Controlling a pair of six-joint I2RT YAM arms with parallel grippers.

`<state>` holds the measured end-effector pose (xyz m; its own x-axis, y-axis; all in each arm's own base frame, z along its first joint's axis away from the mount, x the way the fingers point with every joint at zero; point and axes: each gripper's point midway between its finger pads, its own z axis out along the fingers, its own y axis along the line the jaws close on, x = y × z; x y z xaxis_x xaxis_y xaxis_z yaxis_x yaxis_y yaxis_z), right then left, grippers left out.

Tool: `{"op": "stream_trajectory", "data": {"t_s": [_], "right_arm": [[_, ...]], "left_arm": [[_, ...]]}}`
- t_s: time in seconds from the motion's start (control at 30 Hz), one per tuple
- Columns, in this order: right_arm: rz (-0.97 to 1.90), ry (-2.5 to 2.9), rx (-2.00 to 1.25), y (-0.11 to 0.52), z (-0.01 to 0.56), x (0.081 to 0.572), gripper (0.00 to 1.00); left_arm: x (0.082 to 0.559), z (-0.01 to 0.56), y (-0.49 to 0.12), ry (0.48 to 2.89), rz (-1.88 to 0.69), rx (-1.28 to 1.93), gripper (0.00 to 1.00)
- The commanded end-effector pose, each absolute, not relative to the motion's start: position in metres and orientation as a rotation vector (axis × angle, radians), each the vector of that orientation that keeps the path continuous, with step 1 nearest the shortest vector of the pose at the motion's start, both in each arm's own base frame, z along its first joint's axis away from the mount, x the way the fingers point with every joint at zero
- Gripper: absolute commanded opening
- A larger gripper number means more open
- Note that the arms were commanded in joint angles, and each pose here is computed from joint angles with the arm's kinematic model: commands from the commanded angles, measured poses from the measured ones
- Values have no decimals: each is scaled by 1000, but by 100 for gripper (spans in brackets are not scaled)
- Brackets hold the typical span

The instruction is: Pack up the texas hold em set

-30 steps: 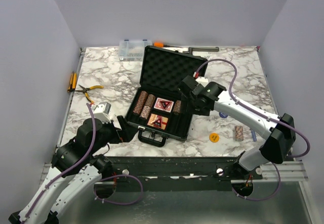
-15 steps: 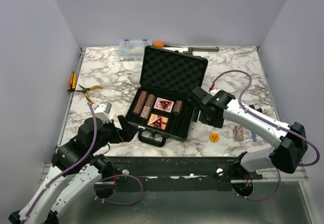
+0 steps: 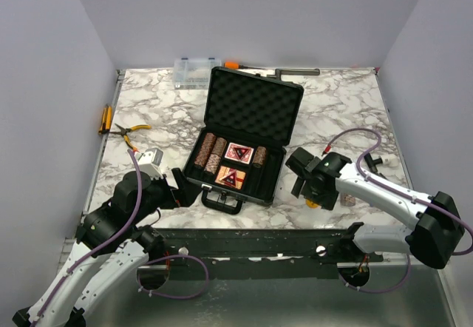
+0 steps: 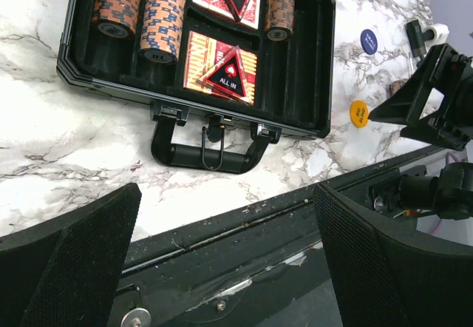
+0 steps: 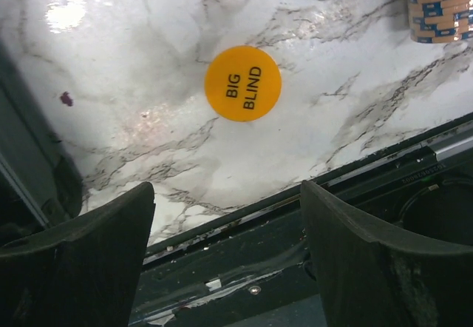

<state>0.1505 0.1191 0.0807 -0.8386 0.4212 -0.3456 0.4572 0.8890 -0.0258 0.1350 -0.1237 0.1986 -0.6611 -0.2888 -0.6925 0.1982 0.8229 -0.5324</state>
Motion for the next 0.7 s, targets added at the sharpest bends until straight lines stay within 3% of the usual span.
{"op": "stream_trajectory", "data": {"t_s": [0.0,0.67], "right_arm": [[-114,2712,758,120,70,150,82],[-112,2721,823,104,21,180,76]], "left_arm": [[137,193,-121,2178,-719,-71,98],[137,191,-122,2187,-719,-74,98]]}}
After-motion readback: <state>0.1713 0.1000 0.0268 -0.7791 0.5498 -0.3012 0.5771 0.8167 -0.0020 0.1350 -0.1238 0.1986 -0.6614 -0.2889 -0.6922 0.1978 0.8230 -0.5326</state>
